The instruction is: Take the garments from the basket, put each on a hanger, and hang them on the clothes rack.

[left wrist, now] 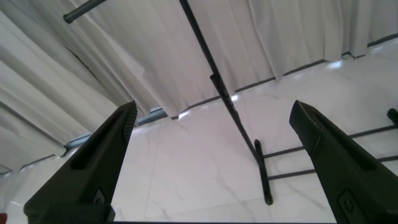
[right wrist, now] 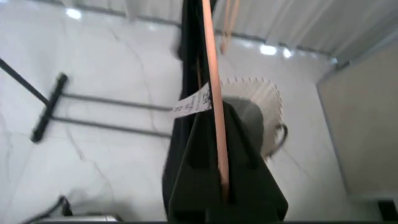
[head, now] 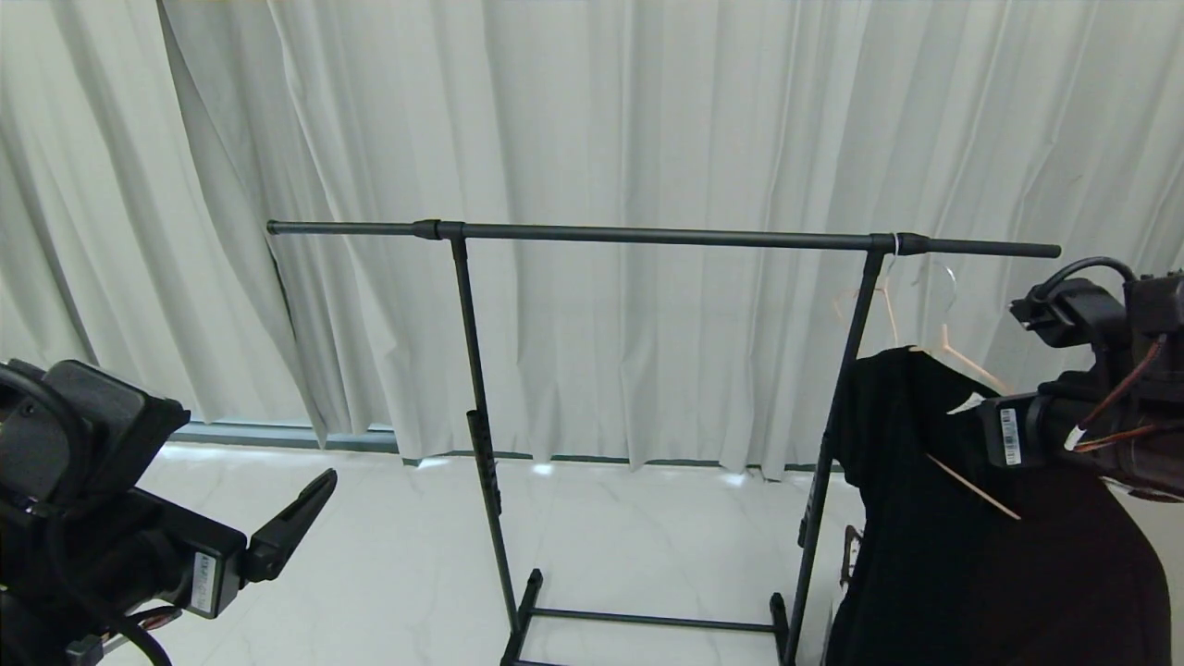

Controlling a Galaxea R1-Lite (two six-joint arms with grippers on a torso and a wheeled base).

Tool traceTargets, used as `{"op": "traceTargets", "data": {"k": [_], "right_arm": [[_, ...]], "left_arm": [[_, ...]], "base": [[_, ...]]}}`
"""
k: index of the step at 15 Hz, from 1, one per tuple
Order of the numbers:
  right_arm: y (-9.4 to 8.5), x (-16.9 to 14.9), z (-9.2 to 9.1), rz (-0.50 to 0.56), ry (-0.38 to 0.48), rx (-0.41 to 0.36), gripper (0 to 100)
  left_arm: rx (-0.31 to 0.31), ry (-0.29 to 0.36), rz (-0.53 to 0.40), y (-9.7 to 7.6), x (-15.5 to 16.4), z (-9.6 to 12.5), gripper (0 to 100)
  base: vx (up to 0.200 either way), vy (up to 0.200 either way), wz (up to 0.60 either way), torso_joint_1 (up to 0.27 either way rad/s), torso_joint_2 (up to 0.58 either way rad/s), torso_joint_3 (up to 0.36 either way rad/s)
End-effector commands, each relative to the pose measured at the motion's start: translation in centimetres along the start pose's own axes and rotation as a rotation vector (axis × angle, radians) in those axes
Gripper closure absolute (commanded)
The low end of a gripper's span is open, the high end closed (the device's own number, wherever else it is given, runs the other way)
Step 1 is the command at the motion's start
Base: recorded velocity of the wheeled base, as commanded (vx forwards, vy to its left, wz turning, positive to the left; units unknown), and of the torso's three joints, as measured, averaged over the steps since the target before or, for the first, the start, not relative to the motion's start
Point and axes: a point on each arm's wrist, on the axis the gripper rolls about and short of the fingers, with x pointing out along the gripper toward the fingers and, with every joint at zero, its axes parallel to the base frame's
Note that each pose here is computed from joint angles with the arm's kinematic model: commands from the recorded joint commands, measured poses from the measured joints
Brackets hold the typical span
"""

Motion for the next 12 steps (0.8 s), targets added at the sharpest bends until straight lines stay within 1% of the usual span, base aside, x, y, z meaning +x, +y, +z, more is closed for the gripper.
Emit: {"op": "traceTargets", "data": {"k": [1, 4, 6, 7, 12], "right_arm": [[0.8, 0.4, 0.4, 0.026, -0.033, 0.0, 100], [2.1, 1.2, 1.4, 0.07, -0.151, 0.019, 100], [2.7, 1.5, 1.8, 0.092, -0.196, 0.027, 100], [2.8, 1.5, 1.9, 0.095, -0.205, 0.028, 100], [3.8, 1.6, 2.6, 0.131, -0.289, 0.048, 100]], "left_arm": [[0.003, 0.007, -0.004, -0.1, 0.2, 0.0, 0], [0.002, 0.006, -0.003, -0.1, 0.2, 0.0, 0], [-0.001, 0.006, -0.003, -0.1, 0.2, 0.0, 0], [-0.005, 0.003, -0.002, -0.1, 0.1, 0.0, 0], [-0.004, 0.006, -0.003, -0.1, 0.2, 0.0, 0]], "base": [[0.0, 0.0, 0.0, 0.0, 0.0, 0.0], [0.0, 0.0, 0.0, 0.0, 0.0, 0.0], [0.0, 0.0, 0.0, 0.0, 0.0, 0.0], [0.0, 0.0, 0.0, 0.0, 0.0, 0.0], [0.2, 0.0, 0.0, 0.003, 0.0, 0.002]]}}
